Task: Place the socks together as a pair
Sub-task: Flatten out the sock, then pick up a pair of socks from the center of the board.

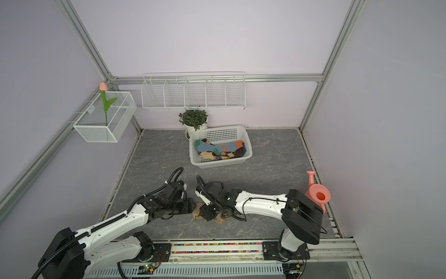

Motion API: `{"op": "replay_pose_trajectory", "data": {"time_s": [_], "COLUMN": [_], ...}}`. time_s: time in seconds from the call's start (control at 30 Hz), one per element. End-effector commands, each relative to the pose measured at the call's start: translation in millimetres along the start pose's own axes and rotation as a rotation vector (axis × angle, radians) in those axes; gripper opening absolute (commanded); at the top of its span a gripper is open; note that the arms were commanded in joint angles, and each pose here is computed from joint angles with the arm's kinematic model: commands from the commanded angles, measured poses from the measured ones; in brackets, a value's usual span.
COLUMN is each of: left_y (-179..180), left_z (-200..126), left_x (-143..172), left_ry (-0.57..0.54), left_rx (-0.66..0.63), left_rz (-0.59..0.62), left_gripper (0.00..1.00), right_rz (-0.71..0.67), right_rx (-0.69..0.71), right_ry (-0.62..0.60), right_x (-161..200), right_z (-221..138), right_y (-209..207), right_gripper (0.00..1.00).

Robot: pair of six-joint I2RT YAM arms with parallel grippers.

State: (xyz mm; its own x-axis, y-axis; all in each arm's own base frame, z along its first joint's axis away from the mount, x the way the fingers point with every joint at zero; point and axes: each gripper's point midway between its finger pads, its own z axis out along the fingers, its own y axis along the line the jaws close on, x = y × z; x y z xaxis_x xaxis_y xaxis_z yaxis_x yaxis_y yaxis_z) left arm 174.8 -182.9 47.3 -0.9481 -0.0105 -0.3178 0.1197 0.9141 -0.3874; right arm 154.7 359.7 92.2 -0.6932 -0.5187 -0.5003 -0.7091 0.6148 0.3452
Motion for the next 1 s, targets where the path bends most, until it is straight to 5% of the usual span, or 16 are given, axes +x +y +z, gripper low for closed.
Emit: {"op": "replay_pose_trajectory", "data": {"time_s": [0.0,0.27,0.43,0.7,0.97], "left_y": [-3.1,-12.1,-14.5,-15.2,-18.2], "left_z": [5.8,19.9,24.3,22.3,30.0], "left_x": [3.7,13.2,19.2,18.1,18.1], "left_ry": [0.007,0.034,0.055,0.044,0.049], "left_rx": [0.019,0.039,0.032,0.039,0.047], "left_rz": [-0.019,0.001,0.017,0.018,0.032], "left_gripper": [0.66,0.60,0.41,0.12,0.00], "right_rz": [0.062,0.309,0.465,0.565,0.569], "right_rx": [0.092,0.228,0.292,0.307,0.318], "right_ry": [-0.038,-0.062,-0.044,0.110,0.168], "right_x": [0.3,33.3,64.9,110.0,129.5], "right_z": [-25.5,-71.7,-84.4,-61.5,-54.2], "right_y": [-32.4,-124.6,-171.2,-182.9,-174.4], "right_gripper": [0.53,0.56,0.57,0.60,0.51]}}
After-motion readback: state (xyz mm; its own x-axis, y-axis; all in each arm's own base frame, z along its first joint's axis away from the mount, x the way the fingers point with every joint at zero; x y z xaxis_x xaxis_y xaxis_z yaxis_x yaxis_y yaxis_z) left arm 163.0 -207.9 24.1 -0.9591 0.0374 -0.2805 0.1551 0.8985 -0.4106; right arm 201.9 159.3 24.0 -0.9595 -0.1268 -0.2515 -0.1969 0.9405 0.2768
